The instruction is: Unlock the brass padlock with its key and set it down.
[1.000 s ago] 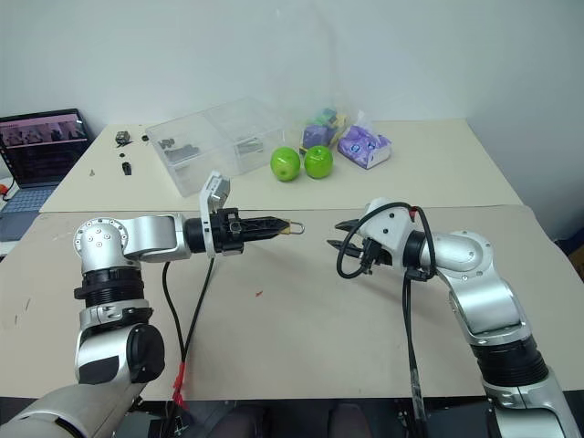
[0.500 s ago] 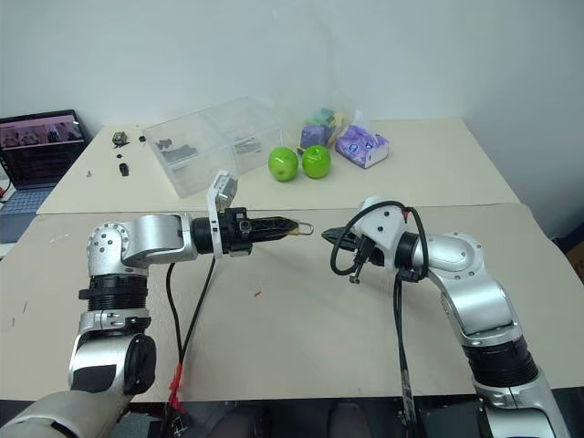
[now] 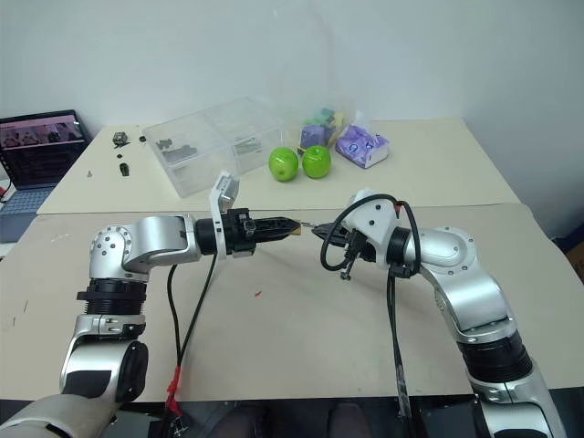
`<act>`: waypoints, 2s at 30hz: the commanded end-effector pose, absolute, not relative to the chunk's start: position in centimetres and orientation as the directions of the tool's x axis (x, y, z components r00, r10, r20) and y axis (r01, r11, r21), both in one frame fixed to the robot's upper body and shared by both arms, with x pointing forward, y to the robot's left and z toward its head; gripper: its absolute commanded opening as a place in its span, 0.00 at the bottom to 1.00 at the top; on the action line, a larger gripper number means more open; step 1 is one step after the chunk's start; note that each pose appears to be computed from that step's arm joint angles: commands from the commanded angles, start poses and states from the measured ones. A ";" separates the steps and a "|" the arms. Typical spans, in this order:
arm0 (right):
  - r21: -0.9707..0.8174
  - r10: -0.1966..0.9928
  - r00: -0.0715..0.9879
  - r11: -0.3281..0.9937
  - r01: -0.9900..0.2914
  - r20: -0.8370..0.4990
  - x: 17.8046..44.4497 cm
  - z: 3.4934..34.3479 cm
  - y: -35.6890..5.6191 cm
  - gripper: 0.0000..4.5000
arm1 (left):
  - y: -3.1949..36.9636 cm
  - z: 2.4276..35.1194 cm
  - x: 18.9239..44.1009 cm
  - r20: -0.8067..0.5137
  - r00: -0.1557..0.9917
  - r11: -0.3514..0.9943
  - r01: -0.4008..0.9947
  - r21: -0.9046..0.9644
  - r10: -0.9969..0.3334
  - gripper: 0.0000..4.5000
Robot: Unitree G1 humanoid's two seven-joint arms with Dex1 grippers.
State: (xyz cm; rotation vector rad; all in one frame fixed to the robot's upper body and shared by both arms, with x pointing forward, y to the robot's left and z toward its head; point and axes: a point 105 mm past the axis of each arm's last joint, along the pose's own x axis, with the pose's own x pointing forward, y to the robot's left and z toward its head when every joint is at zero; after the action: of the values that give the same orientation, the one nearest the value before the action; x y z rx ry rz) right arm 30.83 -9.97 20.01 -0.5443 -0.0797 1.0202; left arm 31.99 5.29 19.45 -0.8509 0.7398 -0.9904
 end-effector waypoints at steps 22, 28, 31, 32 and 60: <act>-0.504 0.833 0.536 0.407 -0.762 -0.139 30.8 22.0 -10.7 0.01 | 4.8 20.4 31.2 -0.096 0.354 0.258 0.448 -0.856 -0.930 0.01; -0.511 0.832 0.535 0.401 -0.761 -0.144 31.4 22.1 -10.8 0.01 | 4.6 20.3 31.0 -0.096 0.354 0.259 0.448 -0.856 -0.930 0.01; -0.514 0.834 0.533 0.396 -0.761 -0.145 31.6 22.2 -10.7 0.01 | 4.6 20.2 31.0 -0.096 0.356 0.260 0.446 -0.856 -0.929 0.01; -0.514 0.834 0.532 0.395 -0.761 -0.145 31.6 22.2 -10.7 0.01 | 4.6 20.2 31.0 -0.095 0.358 0.260 0.446 -0.857 -0.929 0.01; -0.375 0.840 0.474 0.363 -0.853 -0.264 28.7 20.4 -13.1 0.70 | 10.0 16.1 28.9 -0.362 0.240 0.434 0.517 -0.737 -0.901 0.01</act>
State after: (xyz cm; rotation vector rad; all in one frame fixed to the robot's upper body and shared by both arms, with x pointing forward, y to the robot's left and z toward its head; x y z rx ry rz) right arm 29.34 -13.30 18.94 -0.5035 0.0804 1.0807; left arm 29.58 10.00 15.37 -0.5746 0.8768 -0.9804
